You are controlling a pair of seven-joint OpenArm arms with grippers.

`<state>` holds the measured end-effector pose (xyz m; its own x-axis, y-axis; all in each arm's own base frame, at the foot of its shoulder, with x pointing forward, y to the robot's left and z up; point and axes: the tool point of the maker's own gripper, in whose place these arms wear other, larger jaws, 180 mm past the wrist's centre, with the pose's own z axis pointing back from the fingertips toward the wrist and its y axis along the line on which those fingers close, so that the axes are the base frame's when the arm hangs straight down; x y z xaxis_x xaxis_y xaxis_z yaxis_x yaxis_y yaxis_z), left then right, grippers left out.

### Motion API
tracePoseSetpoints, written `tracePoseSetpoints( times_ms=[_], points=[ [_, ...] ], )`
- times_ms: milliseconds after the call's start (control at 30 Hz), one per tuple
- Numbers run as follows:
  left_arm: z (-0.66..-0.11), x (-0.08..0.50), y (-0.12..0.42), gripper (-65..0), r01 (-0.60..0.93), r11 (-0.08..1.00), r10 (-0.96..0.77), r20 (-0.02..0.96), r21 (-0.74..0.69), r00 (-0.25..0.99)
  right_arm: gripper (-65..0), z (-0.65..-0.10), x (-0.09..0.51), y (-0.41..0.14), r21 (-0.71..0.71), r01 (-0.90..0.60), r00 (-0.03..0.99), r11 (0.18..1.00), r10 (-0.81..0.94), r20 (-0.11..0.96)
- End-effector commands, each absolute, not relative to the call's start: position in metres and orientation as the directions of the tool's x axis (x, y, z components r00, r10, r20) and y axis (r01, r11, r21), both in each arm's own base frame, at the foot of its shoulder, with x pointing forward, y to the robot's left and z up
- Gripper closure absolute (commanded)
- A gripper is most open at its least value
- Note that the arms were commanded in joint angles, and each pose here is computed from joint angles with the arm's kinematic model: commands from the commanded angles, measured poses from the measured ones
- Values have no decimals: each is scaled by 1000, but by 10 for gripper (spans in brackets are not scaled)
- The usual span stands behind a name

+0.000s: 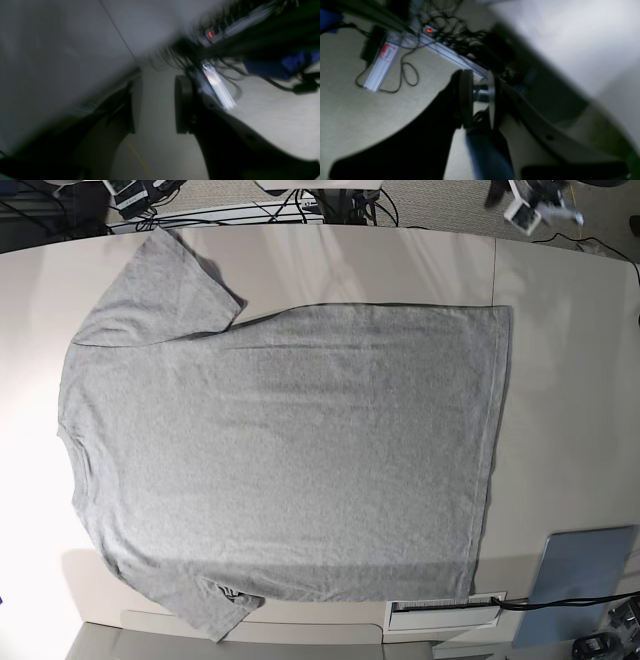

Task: Fold the T-shirt properly
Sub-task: 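Move both grippers down to the shirt's shoulder corners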

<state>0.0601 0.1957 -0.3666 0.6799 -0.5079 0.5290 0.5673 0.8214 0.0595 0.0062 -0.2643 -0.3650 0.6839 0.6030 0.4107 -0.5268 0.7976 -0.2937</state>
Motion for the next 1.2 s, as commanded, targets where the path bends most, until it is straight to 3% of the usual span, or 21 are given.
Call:
tracePoseSetpoints(
  times_ms=[0,67,267,467,600,733,900,1067,1167],
  points=[
    [-354,70,192,-229,594,799,-535,558,89,635,-114,-349,21,-266,-332,-521,651,787,617,441],
    [-343,88,191,-233,625,766,-580,583,154,568,-114,-332,38,-271,-388,-513,621,765,643,448],
    [-333,132,190,-339,664,698,-651,626,270,429,-114,-297,66,-279,-494,-490,566,718,693,447],
    [-335,165,182,-340,677,679,-647,668,284,368,-115,-291,74,-278,-516,-478,553,711,700,452],
    [-366,170,173,-340,749,597,-721,603,289,342,-115,-291,73,-288,-536,-454,585,712,692,423],
    [-389,184,188,-340,754,535,-805,500,381,319,-115,-291,71,-293,-548,-439,605,712,686,406],
    [-412,191,195,-339,788,471,-855,426,398,296,-115,-273,87,-313,-644,-294,611,706,657,441],
    [-429,191,183,-339,820,440,-865,421,367,275,-115,-258,107,-324,-695,-177,594,697,638,489],
    [-434,198,187,-339,812,447,-865,413,375,286,-115,-263,106,-334,-698,-157,647,699,606,462]
  ],
)
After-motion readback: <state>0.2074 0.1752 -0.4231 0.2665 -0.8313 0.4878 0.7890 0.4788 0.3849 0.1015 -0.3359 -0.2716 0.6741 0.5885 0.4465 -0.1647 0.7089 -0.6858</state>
